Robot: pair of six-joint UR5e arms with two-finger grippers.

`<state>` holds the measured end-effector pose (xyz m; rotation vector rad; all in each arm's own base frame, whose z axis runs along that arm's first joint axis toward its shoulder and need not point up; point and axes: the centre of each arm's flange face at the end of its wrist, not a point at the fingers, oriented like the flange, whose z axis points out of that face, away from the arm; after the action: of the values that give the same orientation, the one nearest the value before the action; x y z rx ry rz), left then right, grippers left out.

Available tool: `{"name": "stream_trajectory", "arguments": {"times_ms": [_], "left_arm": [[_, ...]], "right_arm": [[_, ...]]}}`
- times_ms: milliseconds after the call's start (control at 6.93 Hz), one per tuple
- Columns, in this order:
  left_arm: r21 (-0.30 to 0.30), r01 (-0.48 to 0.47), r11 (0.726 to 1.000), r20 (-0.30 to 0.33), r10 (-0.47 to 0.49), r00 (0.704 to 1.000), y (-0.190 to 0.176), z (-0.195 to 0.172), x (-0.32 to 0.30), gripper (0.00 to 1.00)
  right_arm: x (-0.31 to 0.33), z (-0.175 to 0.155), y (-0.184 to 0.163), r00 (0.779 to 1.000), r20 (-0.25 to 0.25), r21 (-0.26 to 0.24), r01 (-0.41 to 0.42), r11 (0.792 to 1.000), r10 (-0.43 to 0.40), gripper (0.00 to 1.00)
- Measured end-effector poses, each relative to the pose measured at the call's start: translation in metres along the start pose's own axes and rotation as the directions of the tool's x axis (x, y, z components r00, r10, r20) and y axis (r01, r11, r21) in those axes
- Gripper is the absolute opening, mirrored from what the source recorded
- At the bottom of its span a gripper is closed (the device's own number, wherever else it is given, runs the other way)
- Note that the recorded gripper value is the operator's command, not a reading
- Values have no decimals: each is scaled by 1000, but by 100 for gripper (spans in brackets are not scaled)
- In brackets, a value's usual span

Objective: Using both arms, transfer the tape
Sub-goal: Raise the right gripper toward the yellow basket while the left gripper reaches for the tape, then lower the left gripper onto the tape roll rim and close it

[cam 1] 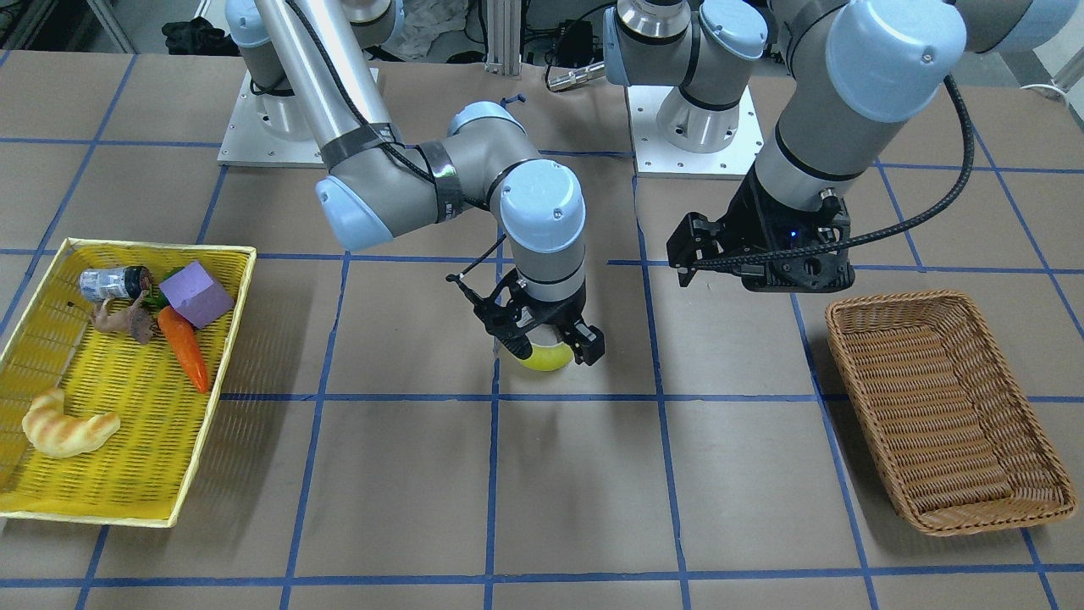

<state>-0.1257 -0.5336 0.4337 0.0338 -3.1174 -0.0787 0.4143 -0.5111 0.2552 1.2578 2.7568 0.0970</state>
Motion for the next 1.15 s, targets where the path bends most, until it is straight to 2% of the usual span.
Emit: {"name": "stream_trajectory", "arguments": {"times_ms": [289,433,577,866,1155], "left_arm": [[-10,3,1000,-4,-3,1000,2,5,4,99],[-26,-6,1000,-26,5,1000,9,17,14,96],[-33,-22,999,-67,19,998,18,34,31,97],[-21,-33,999,-106,30,994,45,93,81,98],[22,-59,998,-115,61,991,78,163,113,98]], "right_arm": [[33,-69,-101,999,-15,43,46,998,-45,100],[56,-98,-154,993,-26,67,119,991,-118,100],[84,-121,-199,978,-63,84,203,976,-198,100],[134,-152,-255,948,-148,83,295,952,-281,100],[161,-174,-278,939,-167,72,316,946,-301,100]]}}
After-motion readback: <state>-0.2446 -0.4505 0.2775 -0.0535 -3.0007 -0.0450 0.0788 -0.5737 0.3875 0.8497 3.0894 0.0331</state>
